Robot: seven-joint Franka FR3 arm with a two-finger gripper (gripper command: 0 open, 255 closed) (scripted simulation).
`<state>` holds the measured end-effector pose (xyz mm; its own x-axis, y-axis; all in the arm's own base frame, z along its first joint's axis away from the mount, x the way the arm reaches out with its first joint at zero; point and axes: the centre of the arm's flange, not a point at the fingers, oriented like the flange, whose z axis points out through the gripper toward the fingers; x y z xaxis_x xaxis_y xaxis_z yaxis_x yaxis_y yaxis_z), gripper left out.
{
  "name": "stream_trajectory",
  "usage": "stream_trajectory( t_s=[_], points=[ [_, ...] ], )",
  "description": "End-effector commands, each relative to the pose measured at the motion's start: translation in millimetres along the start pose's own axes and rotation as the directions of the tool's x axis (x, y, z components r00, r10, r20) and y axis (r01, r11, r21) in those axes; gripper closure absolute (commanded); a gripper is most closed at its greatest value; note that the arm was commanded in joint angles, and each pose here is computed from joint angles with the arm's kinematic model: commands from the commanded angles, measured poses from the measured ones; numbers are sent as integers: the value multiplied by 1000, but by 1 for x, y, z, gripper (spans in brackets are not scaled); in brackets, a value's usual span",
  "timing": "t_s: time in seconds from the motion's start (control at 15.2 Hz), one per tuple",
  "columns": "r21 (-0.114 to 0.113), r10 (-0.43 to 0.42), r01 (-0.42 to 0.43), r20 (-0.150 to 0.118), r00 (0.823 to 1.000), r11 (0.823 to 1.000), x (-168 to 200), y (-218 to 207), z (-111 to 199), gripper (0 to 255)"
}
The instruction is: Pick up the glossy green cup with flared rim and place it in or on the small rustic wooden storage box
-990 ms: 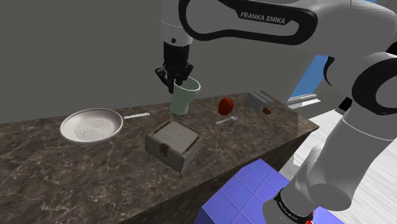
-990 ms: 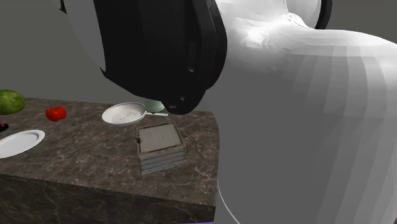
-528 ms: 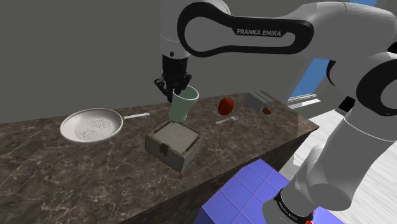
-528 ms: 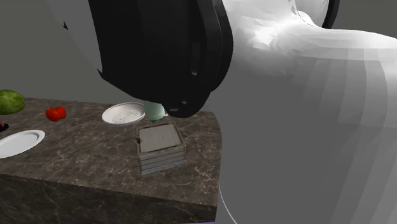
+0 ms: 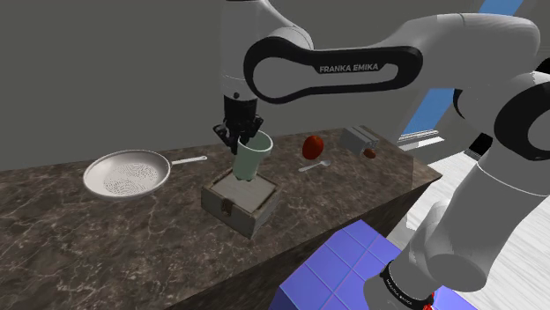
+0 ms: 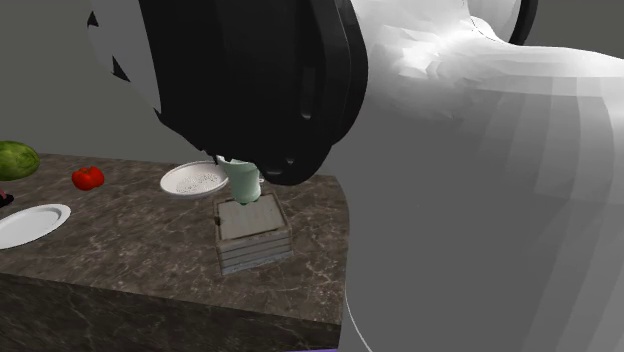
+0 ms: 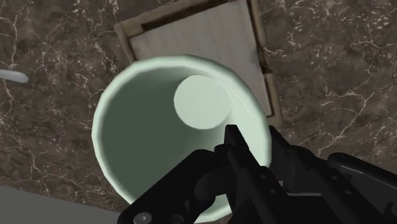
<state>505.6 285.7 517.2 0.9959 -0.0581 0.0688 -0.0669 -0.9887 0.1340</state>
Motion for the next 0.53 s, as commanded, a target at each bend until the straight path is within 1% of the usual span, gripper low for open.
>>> stream_trajectory(
  t_s=[0.0,0.4,0.46],
  points=[
    [0,0,0,-1,1000,1000,-1,-1,11,255],
    [0,0,0,-1,1000,1000,-3,-5,42,255],
    [0,0,0,-1,1000,1000,-3,-5,42,255]
  ],
)
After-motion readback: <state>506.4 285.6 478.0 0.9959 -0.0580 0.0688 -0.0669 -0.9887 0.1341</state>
